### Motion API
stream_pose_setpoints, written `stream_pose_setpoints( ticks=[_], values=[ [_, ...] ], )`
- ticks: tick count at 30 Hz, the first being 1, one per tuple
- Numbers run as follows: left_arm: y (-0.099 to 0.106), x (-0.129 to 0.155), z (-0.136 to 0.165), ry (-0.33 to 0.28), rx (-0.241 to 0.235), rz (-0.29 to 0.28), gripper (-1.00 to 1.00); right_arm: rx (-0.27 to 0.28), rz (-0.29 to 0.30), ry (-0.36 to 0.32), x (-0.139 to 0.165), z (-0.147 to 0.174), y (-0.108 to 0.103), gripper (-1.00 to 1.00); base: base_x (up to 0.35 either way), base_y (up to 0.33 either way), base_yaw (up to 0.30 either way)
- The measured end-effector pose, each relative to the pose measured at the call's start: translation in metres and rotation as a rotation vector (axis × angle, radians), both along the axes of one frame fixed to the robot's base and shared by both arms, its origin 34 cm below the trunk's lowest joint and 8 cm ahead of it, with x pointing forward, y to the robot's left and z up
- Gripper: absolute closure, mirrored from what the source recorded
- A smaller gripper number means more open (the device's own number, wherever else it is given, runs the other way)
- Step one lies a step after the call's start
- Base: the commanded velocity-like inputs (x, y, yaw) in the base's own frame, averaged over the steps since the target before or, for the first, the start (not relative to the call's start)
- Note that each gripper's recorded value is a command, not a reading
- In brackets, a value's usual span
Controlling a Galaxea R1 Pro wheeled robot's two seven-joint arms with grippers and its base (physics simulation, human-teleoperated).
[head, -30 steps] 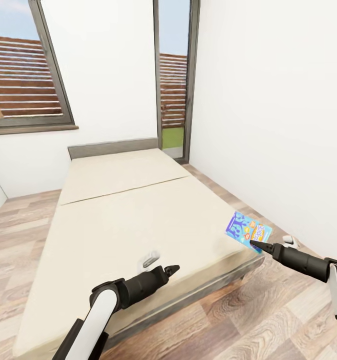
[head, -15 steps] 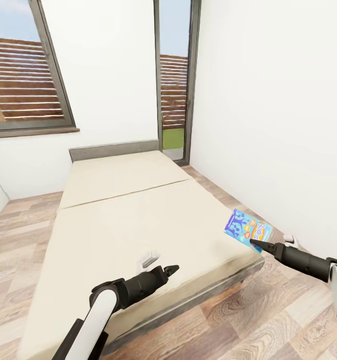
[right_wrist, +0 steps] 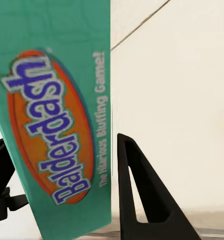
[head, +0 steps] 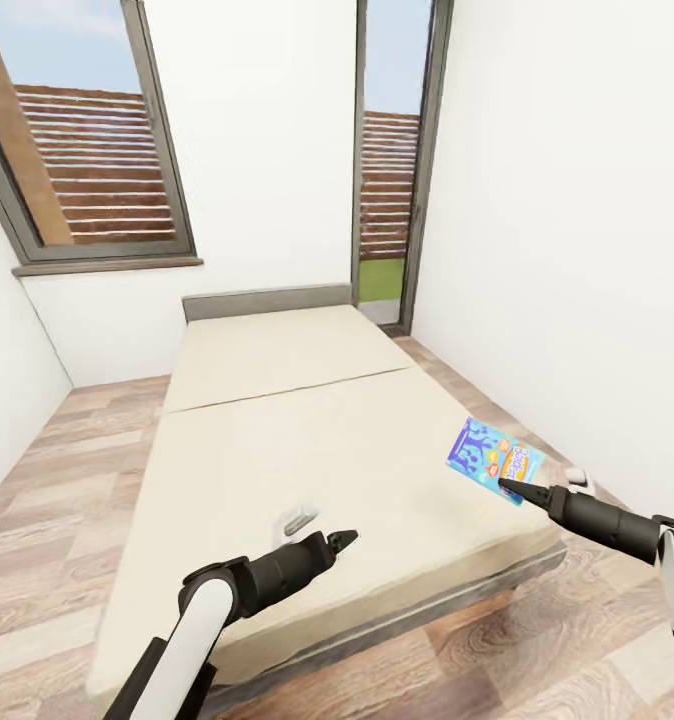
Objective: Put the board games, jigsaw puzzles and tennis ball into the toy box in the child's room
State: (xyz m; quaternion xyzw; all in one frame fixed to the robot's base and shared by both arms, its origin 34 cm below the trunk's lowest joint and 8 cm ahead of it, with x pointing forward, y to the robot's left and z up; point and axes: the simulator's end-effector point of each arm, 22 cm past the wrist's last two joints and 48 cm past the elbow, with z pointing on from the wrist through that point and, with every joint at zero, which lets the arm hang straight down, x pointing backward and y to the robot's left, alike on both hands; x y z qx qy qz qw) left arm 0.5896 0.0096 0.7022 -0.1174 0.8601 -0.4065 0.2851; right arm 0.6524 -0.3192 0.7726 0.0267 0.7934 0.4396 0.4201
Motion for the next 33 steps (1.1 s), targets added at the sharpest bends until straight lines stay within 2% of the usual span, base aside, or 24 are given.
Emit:
stream_pose_setpoints(
  ticks=[33],
  values=[
    [0.002, 0.01, 0.063, 0.003, 0.008, 0.003, -1.0, -0.014, -0.002, -0.006, 0.01, 0.065, -0.001, 1.0, 0.0, 0.0, 0.287]
  ],
)
